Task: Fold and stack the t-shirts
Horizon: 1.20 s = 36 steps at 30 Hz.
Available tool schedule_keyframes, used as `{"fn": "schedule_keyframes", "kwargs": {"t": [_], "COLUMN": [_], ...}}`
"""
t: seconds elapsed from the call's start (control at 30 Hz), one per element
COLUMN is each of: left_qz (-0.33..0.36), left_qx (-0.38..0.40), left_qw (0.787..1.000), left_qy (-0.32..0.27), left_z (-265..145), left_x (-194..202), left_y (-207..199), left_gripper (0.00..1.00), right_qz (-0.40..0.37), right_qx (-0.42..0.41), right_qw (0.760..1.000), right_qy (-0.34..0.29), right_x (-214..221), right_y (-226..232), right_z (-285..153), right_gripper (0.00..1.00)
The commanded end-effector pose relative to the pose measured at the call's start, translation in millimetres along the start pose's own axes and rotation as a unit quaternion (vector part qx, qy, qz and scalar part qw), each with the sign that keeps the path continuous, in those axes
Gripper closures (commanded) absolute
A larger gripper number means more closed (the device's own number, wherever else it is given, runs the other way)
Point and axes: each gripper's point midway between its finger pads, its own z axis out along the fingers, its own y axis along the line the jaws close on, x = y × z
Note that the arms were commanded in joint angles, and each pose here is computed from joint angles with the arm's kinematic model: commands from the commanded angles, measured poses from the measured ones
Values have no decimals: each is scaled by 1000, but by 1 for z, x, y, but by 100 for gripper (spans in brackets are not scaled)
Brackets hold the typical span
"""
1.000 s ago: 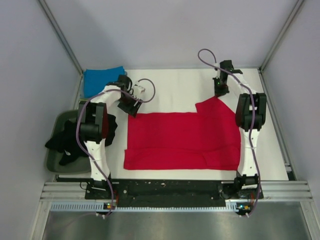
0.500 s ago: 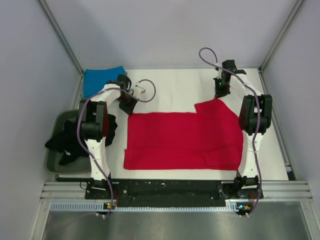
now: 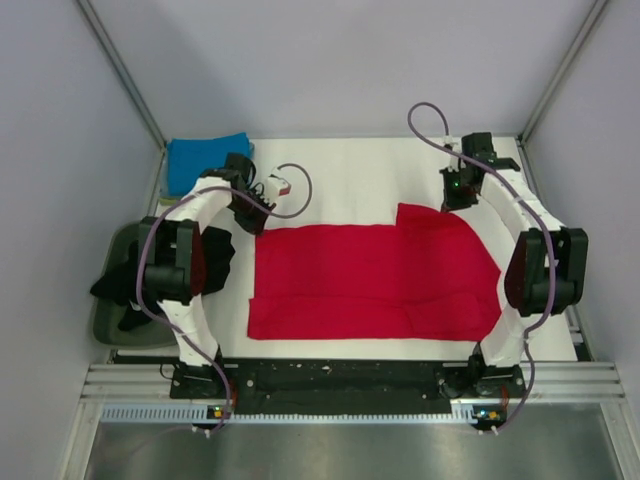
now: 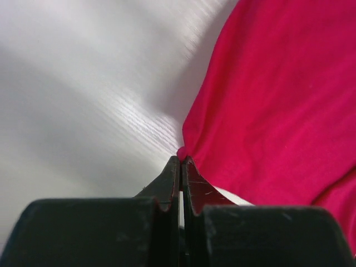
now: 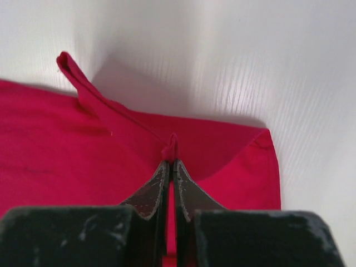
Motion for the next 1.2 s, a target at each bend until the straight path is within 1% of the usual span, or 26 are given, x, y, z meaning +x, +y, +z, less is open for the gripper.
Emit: {"fn": "schedule_keyframes", "kwargs": {"t": [0.0,0.13,0.23,0.43,0.53,0.7,0.9,1.07,1.17], "left_qz": [51,70,89,137,165,193,198,200,201], "left_qx": [-22,-22,-17,-2,2,29,52,48,54], "left_qw": [997,996,995,990,985,980,979,979,978], "left_qy": [-48,-58,-51,-39,-39,-33,-19,-9,0], "left_z": [-29,-40,-40,-41,-45,-45,-34,-33,-32], "left_x": [-11,-5,6,23,27,38,54,62,68], "left_y": [-6,-17,-25,-41,-46,-60,-75,-76,-78], "left_gripper": [100,100,100,100,100,100,100,100,100], "right_qz": [-34,-38,-45,-55,-68,-81,-96,-103,-107], "right_qx": [12,24,32,115,117,113,111,133,136], "right_qw": [999,999,998,990,987,986,983,971,966], "right_qy": [-30,-20,-5,57,87,87,109,169,189], "right_x": [6,31,50,93,118,142,158,181,187], "right_y": [-1,-4,-6,-35,-37,-36,-37,-47,-48], "right_z": [-32,-46,-55,-80,-90,-101,-103,-94,-89], "right_gripper": [100,100,100,100,100,100,100,100,100]}}
